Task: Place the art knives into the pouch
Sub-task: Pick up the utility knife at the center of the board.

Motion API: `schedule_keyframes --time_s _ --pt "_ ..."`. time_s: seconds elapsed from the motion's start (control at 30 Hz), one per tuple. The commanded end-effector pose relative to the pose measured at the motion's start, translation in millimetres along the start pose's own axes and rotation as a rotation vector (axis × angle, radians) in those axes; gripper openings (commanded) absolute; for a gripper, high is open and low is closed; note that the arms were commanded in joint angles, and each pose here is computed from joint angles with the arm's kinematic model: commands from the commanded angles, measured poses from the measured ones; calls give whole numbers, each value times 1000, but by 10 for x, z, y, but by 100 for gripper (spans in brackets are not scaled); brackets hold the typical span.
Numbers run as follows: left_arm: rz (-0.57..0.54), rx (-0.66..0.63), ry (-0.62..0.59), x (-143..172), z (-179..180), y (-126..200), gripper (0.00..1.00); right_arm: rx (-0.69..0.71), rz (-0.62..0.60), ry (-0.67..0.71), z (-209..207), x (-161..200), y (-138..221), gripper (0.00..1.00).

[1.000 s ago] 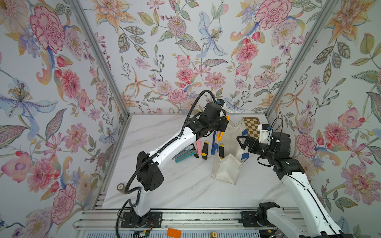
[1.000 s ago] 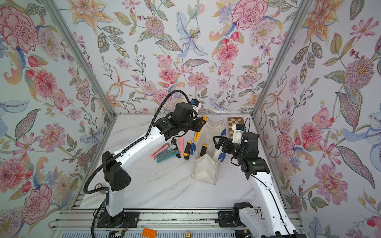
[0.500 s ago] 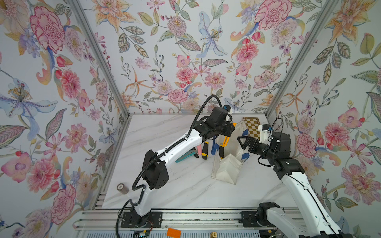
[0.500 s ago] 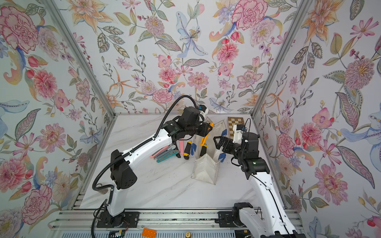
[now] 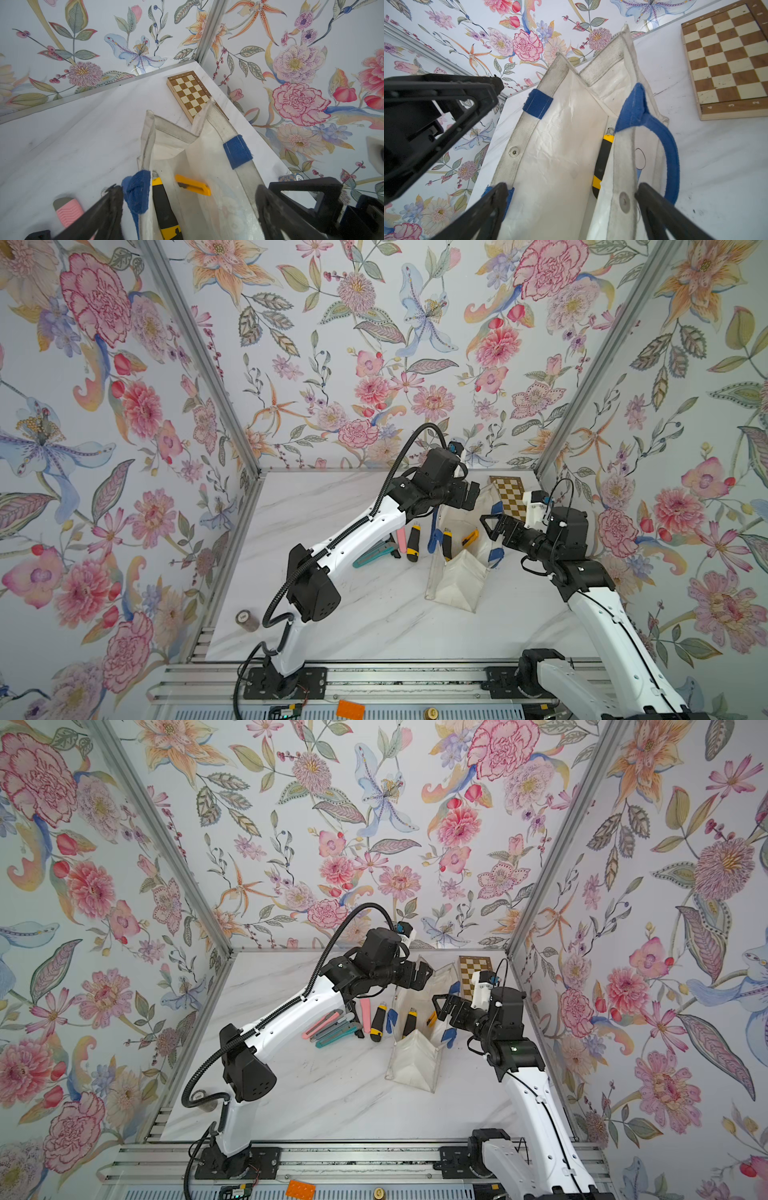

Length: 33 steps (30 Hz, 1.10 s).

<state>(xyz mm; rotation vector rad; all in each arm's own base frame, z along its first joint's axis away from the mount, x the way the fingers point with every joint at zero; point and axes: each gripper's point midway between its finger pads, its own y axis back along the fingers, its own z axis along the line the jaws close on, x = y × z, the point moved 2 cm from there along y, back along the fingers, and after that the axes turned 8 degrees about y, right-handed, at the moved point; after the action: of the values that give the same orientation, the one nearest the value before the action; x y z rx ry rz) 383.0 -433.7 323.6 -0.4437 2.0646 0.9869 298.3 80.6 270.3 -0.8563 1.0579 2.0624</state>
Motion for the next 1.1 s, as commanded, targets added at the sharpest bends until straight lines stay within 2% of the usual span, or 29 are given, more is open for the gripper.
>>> schedule_keyframes --time_s 0.0,0.27,0.4,0.5,0.57,0.83,0.93,1.07 --pt "-62 -84 -11 -211 233 322 99 -15 3 -10 15 32 28 99" --pt "-120 -271 42 -203 966 697 99 -7 -2 -2 31 -16 96 99" --pt "-128 -377 98 -95 1416 908 99 3 -6 -10 11 -17 105 99" --pt "-132 -492 99 3 1699 1058 99 8 -5 -23 -5 -8 107 99" --pt "-129 -523 87 93 1801 1100 99 11 -6 -32 -12 -7 109 99" --pt "-15 -496 98 618 2066 809 99 -50 17 -44 105 14 167 99" --pt "19 -450 106 772 2100 649 99 -88 49 -50 162 93 191 99" --pt "65 -365 119 962 2065 401 99 -48 63 -72 78 219 211 99"
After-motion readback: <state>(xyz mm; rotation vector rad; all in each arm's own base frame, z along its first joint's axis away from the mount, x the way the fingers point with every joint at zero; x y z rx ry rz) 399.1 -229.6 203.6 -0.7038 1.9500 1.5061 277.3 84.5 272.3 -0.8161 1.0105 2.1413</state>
